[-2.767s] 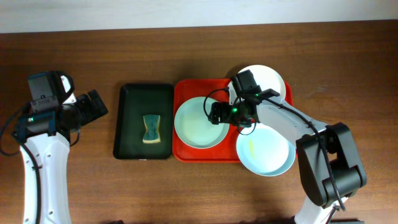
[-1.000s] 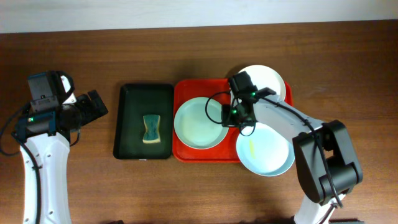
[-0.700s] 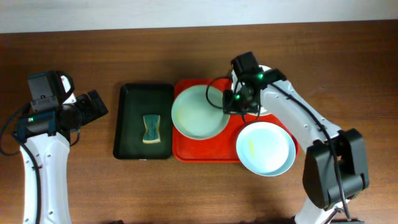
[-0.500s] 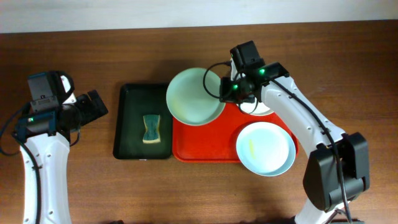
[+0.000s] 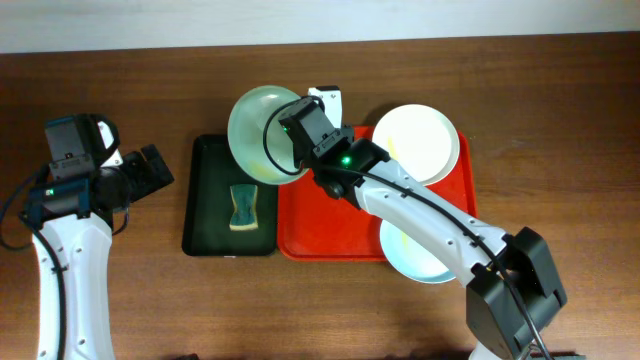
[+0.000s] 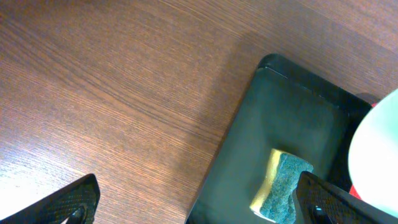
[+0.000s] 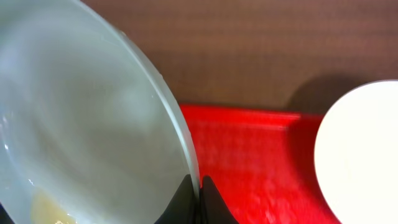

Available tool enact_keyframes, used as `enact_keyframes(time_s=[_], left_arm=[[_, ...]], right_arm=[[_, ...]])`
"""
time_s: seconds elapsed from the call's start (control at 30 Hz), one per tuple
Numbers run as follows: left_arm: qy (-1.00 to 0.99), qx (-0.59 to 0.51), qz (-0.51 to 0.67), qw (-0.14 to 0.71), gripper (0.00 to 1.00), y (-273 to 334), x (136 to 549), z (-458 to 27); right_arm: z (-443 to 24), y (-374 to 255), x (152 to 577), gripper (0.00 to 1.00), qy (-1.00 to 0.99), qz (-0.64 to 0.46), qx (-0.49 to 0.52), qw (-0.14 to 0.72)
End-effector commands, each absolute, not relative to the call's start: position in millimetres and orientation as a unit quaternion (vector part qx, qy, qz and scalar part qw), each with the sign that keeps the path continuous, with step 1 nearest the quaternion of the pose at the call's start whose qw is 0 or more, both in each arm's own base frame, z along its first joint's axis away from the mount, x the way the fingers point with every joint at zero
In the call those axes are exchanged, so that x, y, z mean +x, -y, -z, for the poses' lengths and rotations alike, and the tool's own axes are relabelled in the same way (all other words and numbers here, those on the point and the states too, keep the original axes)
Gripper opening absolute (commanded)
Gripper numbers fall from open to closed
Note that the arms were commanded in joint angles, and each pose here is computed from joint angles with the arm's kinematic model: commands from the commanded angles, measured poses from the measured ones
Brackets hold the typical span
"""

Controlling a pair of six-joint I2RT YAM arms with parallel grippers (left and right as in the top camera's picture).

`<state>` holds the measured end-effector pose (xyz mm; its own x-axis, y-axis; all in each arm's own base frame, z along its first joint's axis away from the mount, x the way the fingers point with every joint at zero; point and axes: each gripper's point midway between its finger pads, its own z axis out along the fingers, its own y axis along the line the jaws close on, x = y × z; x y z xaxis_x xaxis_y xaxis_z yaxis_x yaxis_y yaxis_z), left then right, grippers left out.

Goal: Clean dirty plates on tray and stack at the side
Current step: 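Lift the pale green plate with the right gripper and tilt it upward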

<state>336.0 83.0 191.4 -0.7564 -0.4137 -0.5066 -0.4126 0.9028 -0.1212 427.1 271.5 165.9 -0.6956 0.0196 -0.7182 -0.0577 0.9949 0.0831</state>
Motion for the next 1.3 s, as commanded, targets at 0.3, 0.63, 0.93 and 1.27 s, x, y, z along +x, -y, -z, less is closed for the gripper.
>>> enact_keyframes(time_s=[0.3,0.63,0.93,1.27], left_arm=[[-0.934,-0.22,0.0,0.281,0.99,-84.5,336.5,-199.4],[-0.934,-0.22,0.0,0.281,0.99,-84.5,336.5,-199.4],[-0.934,-0.22,0.0,0.281,0.99,-84.5,336.6,-199.5],[-0.934,-0.22,0.0,0.281,0.99,-84.5,336.6,-199.5]], right_arm=[[-204.2,-293.0,459.8,0.04,-0.853,0.026,-0.093,0.512],[-257.7,-334.4,447.2,0.04,-0.757,0.14,-0.235,0.593],[-302.7,-358.4,426.9,0.04,-0.675,0.235,-0.297,0.633],[-349.2,-370.8,416.4,0.04,-0.621,0.239,-0.277,0.693]])
